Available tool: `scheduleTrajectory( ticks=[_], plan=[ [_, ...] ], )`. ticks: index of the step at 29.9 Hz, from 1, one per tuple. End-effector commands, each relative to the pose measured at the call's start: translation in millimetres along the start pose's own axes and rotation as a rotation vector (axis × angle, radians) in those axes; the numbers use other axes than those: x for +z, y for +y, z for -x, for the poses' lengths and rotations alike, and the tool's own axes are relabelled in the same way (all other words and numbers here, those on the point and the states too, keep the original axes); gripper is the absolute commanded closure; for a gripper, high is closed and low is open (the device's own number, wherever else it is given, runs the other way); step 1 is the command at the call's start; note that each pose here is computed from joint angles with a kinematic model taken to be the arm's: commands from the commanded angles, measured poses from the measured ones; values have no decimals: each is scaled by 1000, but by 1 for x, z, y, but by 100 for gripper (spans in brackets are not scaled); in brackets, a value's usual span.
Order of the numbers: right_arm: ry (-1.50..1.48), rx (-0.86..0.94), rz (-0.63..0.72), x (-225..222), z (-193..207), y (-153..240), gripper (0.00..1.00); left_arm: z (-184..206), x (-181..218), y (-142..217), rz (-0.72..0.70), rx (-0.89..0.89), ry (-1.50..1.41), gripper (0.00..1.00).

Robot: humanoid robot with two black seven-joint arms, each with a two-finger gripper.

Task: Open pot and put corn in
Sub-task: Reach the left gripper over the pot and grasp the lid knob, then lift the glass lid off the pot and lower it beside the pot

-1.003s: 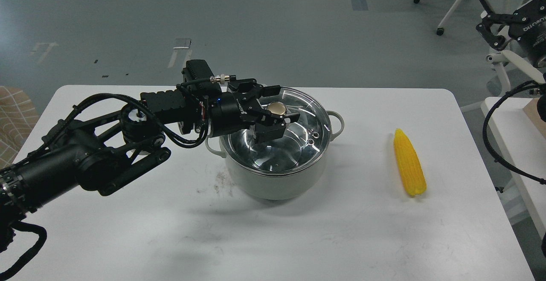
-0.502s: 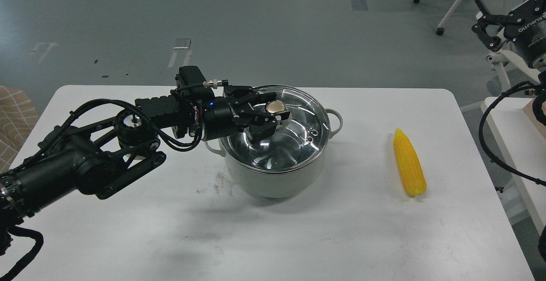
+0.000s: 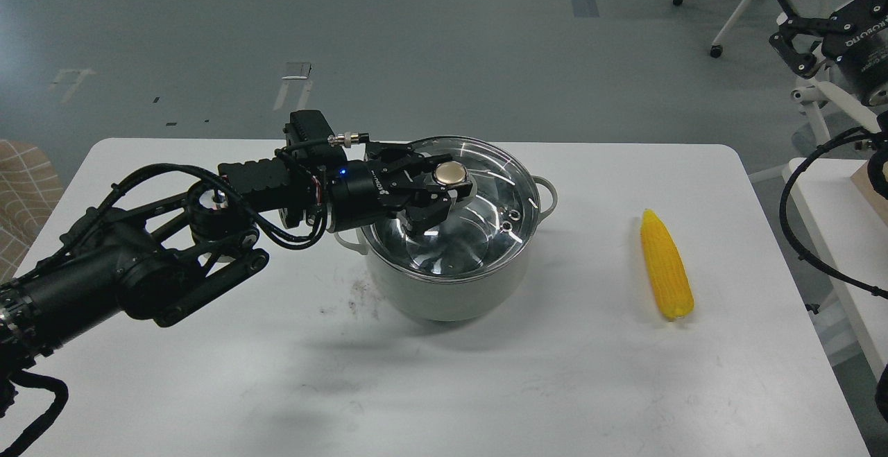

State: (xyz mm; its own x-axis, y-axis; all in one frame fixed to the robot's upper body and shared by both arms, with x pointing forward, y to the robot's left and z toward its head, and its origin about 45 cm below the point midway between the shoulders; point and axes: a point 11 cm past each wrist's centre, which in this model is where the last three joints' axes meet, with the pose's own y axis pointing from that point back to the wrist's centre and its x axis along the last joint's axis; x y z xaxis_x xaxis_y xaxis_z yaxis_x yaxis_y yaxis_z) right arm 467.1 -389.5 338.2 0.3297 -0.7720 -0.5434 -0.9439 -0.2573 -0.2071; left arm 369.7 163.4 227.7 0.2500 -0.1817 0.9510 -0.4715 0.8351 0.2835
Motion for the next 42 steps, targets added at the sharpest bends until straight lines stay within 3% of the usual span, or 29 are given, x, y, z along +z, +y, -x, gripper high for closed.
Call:
scheduleTrajectory(
  ticks=[1,5,11,15,17,22,26,32,42],
  plan=[
    [1,1,3,1,0,0,0,-10,-2,13,1,8,-26,84],
    [0,0,0,0,0,0,0,-29,-11,36,-28,29,-59,85],
    [2,4,1,-1,-1,1,0,-57,-45,126,-185,46,-112,84],
    [3,13,7,1,-5,4,0,-32,-65,209,-330,38,-90,84],
    [4,11,5,1,-4,4,0,-22,-68,226,-370,27,-55,84],
    [-1,7,9,3,-3,3,0,45,-85,282,-543,-42,36,84],
    [-1,8,10,4,-3,3,0,86,-94,300,-627,-72,90,84],
    [3,8,20,7,-3,3,0,140,-96,296,-679,-98,161,84],
    [10,15,23,6,-6,6,0,174,-93,279,-697,-94,221,82]
  ],
)
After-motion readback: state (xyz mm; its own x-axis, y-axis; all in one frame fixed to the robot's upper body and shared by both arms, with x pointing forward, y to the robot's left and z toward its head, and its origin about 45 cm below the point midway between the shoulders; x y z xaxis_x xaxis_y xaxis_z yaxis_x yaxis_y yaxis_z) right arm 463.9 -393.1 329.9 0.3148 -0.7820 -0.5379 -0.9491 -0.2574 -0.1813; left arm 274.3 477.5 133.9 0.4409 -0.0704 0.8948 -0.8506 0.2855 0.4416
